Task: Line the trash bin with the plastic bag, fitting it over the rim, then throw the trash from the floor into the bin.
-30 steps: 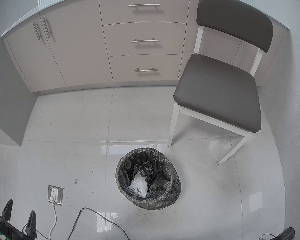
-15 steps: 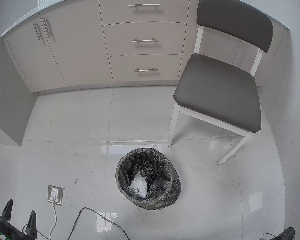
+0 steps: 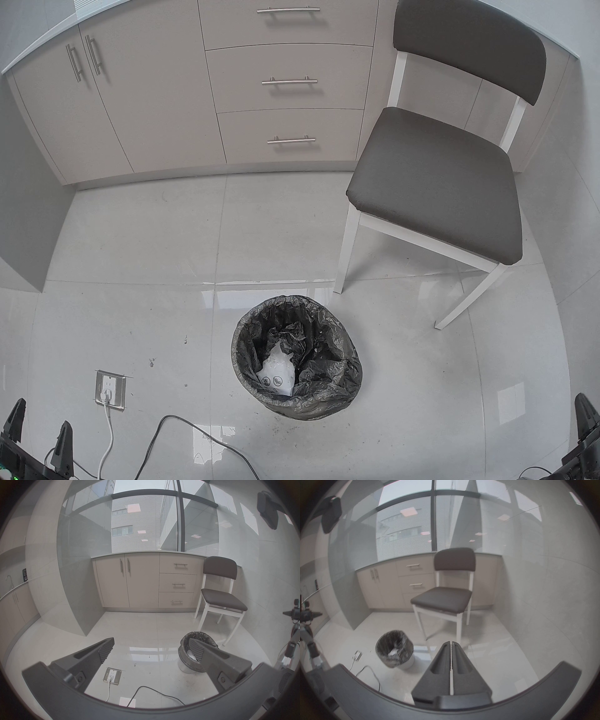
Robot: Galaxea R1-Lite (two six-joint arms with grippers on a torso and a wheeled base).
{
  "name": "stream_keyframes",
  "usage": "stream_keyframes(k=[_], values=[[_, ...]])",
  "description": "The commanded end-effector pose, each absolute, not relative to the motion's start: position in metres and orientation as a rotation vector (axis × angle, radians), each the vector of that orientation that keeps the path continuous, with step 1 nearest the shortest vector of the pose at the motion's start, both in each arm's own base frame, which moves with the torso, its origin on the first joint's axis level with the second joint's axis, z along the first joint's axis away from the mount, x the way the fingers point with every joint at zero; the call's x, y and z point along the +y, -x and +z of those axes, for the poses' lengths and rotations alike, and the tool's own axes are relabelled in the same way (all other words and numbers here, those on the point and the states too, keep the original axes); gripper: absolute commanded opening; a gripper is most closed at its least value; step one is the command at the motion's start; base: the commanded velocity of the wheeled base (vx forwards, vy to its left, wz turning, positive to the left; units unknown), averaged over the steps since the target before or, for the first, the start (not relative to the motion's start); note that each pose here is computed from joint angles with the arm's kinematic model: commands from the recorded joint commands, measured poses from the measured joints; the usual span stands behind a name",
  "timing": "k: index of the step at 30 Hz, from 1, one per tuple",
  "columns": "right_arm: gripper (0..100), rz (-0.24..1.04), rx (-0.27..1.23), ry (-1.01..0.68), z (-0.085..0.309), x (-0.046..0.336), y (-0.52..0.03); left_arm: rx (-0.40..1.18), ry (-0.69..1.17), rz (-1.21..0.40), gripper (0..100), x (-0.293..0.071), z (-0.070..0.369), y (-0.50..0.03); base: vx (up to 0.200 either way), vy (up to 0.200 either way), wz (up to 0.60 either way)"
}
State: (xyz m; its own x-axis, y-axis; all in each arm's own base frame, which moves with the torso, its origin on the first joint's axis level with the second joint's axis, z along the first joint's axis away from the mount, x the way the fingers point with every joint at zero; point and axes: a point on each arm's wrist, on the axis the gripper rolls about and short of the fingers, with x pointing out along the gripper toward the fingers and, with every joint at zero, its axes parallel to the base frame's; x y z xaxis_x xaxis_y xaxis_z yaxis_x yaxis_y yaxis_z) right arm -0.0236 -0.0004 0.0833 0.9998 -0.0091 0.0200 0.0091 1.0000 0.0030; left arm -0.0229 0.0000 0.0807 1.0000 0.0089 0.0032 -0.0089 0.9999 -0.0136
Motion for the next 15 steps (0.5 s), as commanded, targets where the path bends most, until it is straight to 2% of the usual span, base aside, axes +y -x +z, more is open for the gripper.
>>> stream_keyframes(k=[1, 15], values=[[0, 0.017, 0.014, 0.017, 0.0749, 0.0002, 0.0232, -0.002, 0.014, 0.009, 100, -0.0001, 0.0756, 0.0228, 0.000, 0.000, 0.00], [0, 0.014, 0.011, 0.011, 0.0752, 0.0001, 0.0232, -0.002, 0.014, 0.009, 100, -0.0001, 0.0756, 0.0228, 0.000, 0.000, 0.00]])
